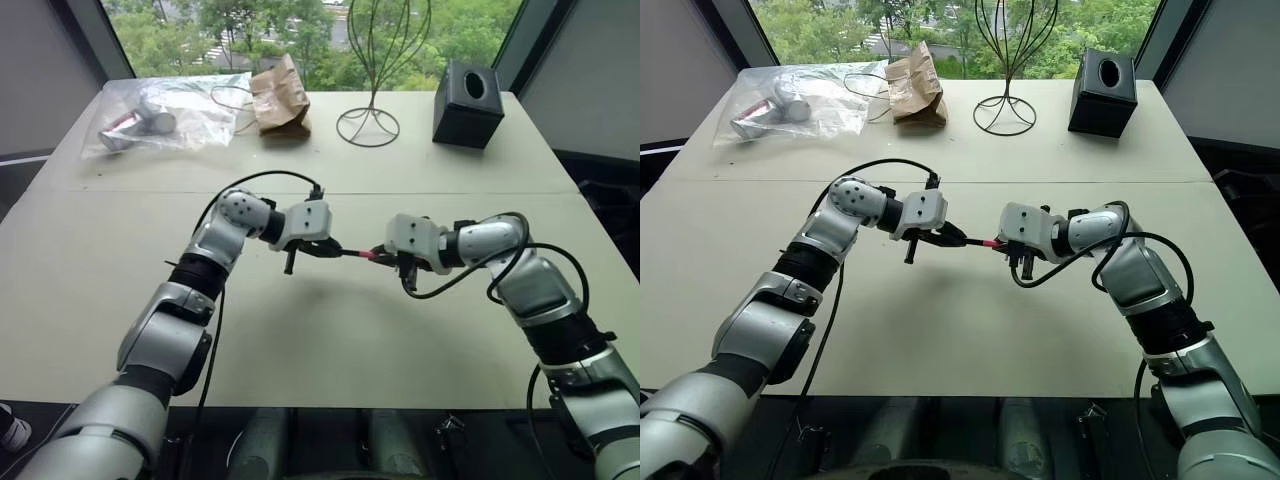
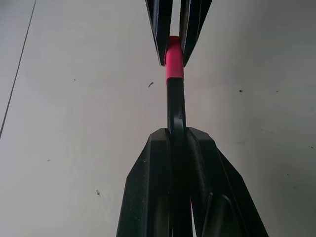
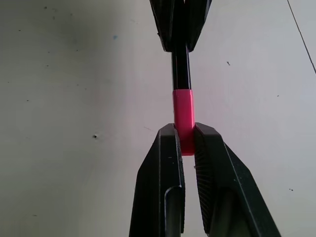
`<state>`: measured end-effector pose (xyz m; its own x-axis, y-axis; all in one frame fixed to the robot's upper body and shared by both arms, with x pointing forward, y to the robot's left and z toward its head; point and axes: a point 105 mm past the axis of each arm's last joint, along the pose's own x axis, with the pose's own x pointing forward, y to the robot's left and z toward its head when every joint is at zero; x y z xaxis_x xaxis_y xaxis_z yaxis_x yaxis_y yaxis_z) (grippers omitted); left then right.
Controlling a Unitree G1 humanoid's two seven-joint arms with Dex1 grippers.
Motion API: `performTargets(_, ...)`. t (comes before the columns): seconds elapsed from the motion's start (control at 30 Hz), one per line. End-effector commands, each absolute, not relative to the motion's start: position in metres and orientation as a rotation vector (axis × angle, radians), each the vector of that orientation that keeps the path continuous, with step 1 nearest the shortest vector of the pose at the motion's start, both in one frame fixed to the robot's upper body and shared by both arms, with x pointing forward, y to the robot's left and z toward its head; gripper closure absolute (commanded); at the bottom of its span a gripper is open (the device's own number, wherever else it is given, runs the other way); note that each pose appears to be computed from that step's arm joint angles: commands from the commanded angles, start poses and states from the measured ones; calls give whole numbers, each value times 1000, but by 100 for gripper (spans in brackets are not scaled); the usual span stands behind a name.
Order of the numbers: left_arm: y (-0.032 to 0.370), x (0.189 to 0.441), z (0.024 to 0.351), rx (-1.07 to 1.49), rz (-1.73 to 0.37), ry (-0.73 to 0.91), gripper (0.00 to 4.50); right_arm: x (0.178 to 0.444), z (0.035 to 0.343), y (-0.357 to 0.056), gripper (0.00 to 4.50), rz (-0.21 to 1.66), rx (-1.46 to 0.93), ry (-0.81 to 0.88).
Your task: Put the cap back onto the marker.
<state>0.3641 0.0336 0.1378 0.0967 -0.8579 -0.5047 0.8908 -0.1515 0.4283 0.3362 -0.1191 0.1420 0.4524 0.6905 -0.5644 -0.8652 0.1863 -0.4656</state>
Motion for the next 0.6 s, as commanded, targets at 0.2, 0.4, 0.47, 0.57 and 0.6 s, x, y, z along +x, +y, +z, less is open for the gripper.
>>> performTargets(0.2, 2, 352, 150, 849, -1603, -80, 450, 322, 178, -74, 448, 1257, -798, 57)
performTargets(0.4, 4, 354, 150, 834, -1599, -68, 450, 322, 178, -76, 448, 1257, -799, 70)
performTargets(0.47, 7, 356, 151, 830, -1590, -59, 450, 321, 175, -83, 448, 1251, -808, 101)
performTargets(0.57, 12, 358, 151, 832, -1578, -39, 450, 322, 171, -92, 448, 1236, -810, 132)
performTargets(0.6, 13, 359, 151, 832, -1576, -37, 450, 322, 170, -93, 448, 1234, -811, 139)
